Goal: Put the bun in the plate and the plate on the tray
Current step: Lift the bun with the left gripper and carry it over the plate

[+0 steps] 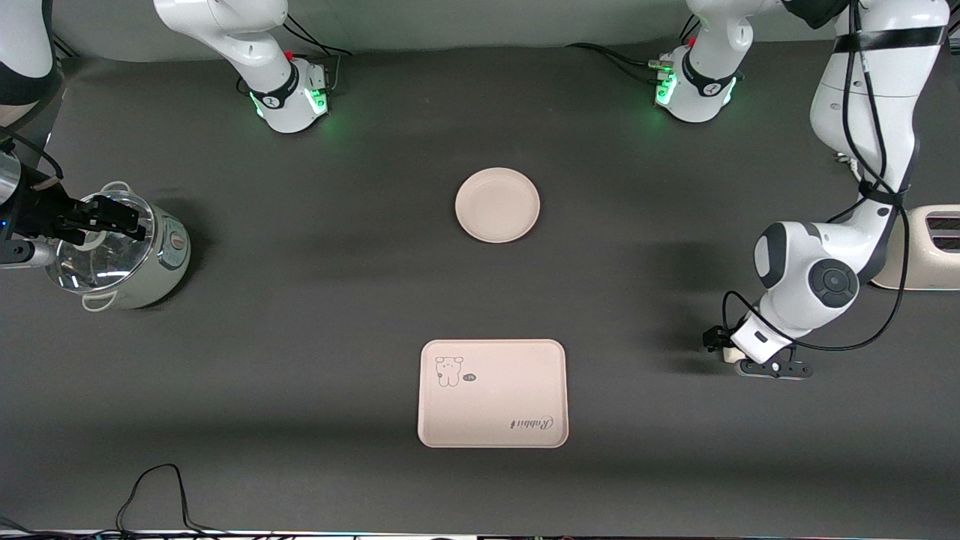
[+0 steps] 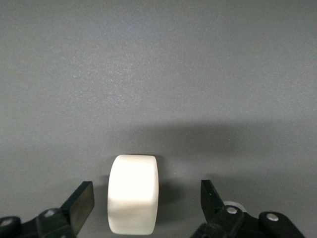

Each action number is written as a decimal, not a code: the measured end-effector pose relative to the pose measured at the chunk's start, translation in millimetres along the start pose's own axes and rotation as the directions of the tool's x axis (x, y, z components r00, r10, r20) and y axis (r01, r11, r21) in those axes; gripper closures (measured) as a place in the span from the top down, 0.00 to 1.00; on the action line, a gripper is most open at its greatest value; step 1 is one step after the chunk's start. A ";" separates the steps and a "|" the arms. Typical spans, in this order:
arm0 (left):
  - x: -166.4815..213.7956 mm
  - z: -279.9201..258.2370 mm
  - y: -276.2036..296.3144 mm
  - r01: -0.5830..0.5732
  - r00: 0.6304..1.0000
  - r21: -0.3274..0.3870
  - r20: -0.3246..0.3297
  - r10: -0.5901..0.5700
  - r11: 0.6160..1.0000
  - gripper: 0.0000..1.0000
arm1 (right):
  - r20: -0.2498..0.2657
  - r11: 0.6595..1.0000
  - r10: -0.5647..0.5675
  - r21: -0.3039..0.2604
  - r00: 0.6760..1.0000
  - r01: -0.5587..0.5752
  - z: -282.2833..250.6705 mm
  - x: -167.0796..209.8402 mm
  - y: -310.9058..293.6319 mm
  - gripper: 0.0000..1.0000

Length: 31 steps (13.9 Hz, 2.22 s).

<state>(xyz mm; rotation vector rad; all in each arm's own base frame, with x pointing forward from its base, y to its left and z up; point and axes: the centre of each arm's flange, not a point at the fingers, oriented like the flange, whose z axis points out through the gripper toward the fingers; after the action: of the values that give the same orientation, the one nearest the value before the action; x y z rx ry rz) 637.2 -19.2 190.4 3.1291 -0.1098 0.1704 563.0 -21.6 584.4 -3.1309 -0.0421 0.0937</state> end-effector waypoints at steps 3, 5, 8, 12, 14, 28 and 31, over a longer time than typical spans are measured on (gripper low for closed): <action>0.2 0.8 -0.6 0.003 1.000 0.000 -0.004 -0.003 1.000 0.68 | 0.000 1.000 0.000 0.000 1.000 0.000 0.0 0.0 0.0 1.00; 0.2 0.8 -1.1 0.003 1.000 0.001 -0.004 -0.003 1.000 0.44 | 0.000 1.000 0.000 0.000 1.000 0.000 0.0 0.0 0.0 1.00; 1.2 -0.4 -1.9 0.004 1.000 0.001 -0.007 -0.004 1.000 0.16 | 0.000 1.000 0.000 0.000 1.000 0.000 -0.2 -0.1 0.0 1.00; 9.6 -41.4 8.3 -0.012 0.999 0.002 0.032 0.012 1.000 0.07 | 0.000 1.000 0.000 0.000 1.000 0.000 -0.2 -0.1 0.0 1.00; 12.7 -100.5 41.5 -0.040 0.997 -0.021 0.069 0.042 0.999 0.08 | 0.000 1.000 0.000 0.000 1.000 0.000 -0.2 -0.1 0.0 1.00; -172.4 -298.3 424.7 0.149 0.981 -0.059 0.135 -0.140 0.987 0.12 | 0.001 1.000 0.000 0.000 1.000 0.000 0.3 -0.2 0.0 1.00; -204.6 -253.8 464.5 0.183 0.978 -0.011 0.101 -0.181 0.983 0.13 | 0.001 1.000 0.000 0.000 1.000 0.000 0.5 -0.2 0.0 1.00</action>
<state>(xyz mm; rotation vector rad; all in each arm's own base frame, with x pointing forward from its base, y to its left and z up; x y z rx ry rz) 374.2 -465.8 421.4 3.1043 0.1729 0.0109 562.8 -21.7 583.9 -3.1308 -0.0419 0.0955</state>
